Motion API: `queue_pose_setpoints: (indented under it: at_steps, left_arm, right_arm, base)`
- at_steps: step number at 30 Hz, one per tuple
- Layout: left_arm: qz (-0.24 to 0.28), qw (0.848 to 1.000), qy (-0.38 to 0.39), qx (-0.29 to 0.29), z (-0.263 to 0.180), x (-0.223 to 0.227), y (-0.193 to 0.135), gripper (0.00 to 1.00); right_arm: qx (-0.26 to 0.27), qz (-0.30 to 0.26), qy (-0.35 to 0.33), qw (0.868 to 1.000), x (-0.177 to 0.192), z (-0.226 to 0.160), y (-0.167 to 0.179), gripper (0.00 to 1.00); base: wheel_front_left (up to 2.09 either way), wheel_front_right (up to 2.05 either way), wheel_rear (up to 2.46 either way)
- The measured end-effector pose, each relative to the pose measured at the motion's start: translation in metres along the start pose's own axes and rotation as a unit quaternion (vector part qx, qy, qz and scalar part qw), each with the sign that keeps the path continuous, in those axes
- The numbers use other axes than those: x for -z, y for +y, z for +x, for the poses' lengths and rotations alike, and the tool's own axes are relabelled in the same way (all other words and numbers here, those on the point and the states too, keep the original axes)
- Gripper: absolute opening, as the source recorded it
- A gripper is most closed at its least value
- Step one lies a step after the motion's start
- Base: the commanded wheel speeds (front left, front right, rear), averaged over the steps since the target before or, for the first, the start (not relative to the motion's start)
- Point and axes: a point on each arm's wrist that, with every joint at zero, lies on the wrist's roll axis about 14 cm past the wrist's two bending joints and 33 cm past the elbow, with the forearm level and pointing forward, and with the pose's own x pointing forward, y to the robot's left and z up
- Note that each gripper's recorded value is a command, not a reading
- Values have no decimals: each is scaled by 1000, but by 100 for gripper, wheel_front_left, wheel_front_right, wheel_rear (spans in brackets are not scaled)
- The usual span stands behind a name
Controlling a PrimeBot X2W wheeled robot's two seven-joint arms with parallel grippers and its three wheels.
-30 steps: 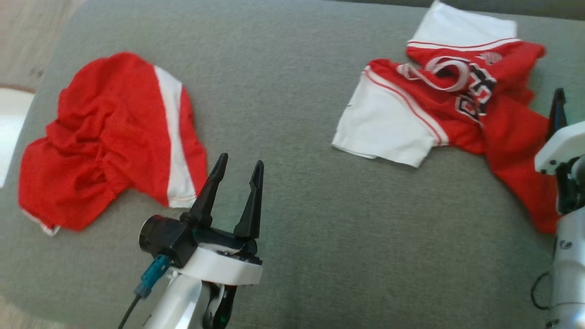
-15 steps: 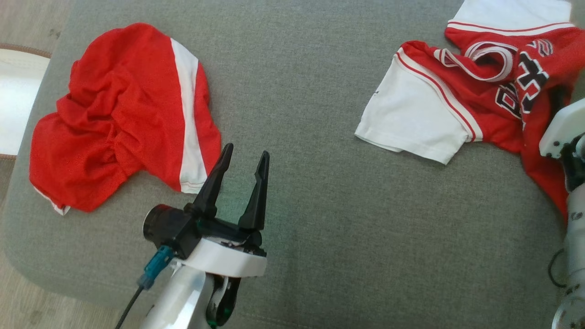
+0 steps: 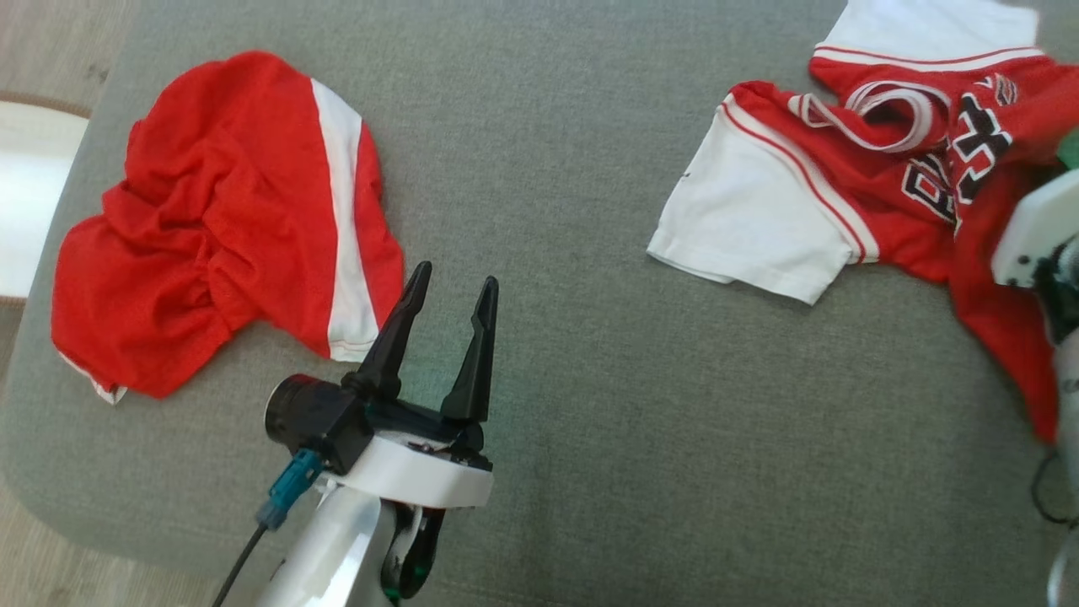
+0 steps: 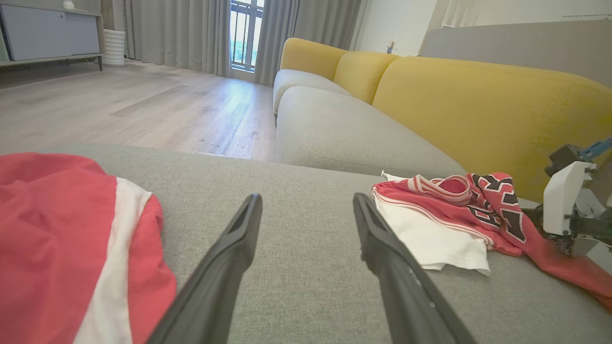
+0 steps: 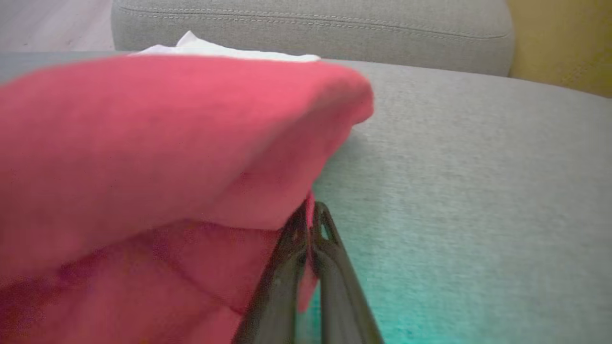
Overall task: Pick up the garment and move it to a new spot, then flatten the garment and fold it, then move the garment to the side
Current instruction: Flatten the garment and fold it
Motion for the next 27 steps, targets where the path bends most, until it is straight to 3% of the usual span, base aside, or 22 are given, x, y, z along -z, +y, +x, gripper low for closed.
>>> queue_pose_setpoints:
  at_steps: [8,12,18,22,23,24,27]
  left_arm:
    - [0,1000,-13,9,0,-9,-8,100]
    - [-5,1000,-11,7,0,-7,-7,100]
    - [-13,1000,3,-3,0,2,-1,100]
    - [-9,1000,6,-12,3,3,7,100]
    - [-7,1000,7,-14,4,4,9,100]
    - [-6,1000,8,-16,5,5,11,100]
    - [-6,1000,14,-21,5,9,15,100]
  right_arm:
    - [63,-32,-12,997,-21,-18,-62,0]
    - [107,-70,-28,991,-54,-20,-98,0]
    - [181,-132,-107,969,-138,-25,-140,0]
    - [208,-161,-140,955,-172,-23,-144,0]
    - [211,-163,-147,953,-178,-20,-143,38]
    - [212,-164,-150,952,-180,-17,-140,100]
    - [204,-168,-160,951,-181,-7,-128,100]
  base:
    - [0,0,0]
    - [0,0,0]
    - [0,0,0]
    - [0,0,0]
    - [0,0,0]
    - [0,0,0]
    - [0,0,0]
